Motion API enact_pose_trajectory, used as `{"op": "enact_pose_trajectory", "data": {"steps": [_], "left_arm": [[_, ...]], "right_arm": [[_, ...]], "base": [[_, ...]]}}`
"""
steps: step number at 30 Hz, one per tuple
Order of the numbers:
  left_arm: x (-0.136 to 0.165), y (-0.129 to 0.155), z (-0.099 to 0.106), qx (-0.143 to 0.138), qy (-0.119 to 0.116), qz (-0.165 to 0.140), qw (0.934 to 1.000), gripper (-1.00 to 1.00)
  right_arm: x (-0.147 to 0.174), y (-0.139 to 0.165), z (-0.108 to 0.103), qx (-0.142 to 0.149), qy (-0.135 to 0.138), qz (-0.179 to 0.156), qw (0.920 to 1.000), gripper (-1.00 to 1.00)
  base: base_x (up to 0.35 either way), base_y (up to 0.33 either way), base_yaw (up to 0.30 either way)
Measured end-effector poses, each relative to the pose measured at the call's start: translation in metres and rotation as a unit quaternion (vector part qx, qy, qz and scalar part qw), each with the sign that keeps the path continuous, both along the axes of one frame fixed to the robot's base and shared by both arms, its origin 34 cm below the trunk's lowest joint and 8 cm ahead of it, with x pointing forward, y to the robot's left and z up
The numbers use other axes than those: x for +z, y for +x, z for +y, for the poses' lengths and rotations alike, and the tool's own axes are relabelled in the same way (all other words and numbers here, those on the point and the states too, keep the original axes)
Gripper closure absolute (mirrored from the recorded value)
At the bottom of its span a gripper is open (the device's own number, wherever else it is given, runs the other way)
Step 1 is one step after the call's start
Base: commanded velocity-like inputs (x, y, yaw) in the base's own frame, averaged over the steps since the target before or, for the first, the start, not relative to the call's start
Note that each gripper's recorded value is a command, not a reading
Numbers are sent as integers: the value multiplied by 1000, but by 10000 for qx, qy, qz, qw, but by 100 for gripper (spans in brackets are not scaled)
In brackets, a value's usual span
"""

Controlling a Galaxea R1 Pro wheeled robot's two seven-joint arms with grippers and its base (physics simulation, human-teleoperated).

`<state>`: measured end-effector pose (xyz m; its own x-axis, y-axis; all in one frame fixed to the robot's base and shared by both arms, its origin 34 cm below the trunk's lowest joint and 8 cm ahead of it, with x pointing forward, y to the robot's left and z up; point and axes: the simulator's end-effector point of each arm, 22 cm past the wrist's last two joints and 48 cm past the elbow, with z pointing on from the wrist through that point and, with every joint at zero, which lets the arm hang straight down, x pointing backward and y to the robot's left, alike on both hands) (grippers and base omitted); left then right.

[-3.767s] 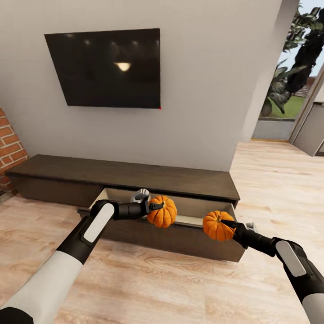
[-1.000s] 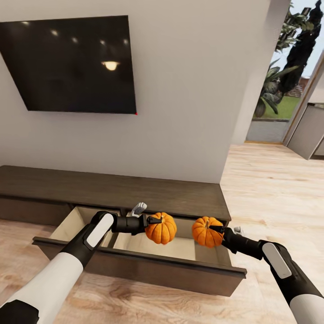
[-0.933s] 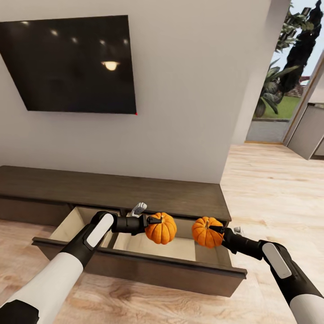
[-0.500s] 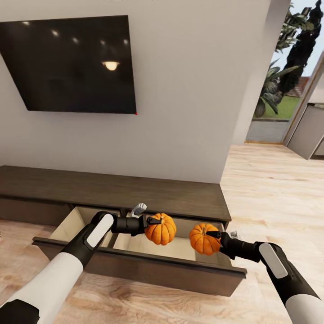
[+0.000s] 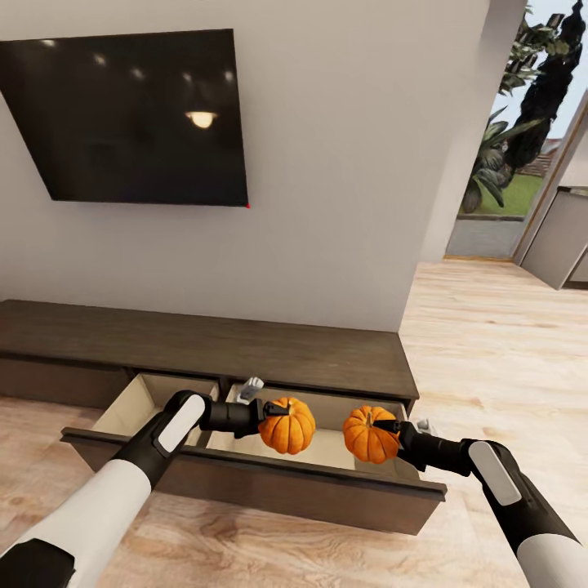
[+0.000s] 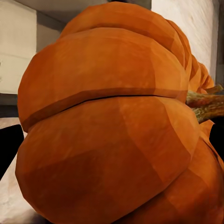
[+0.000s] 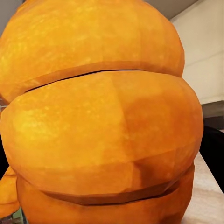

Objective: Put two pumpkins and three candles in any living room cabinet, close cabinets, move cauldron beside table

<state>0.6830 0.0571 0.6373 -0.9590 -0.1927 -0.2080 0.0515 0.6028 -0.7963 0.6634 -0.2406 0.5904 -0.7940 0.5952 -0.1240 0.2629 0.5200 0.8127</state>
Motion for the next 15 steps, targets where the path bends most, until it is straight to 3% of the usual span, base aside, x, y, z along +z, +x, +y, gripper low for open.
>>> {"op": "enact_pose_trajectory", "data": {"steps": [15], "left_arm": [[-2, -1, 0, 5, -7, 20, 10000, 100]], "right_arm": [[0, 0, 9, 28, 44, 2, 10000, 100]], "base": [[56, 12, 0]]}}
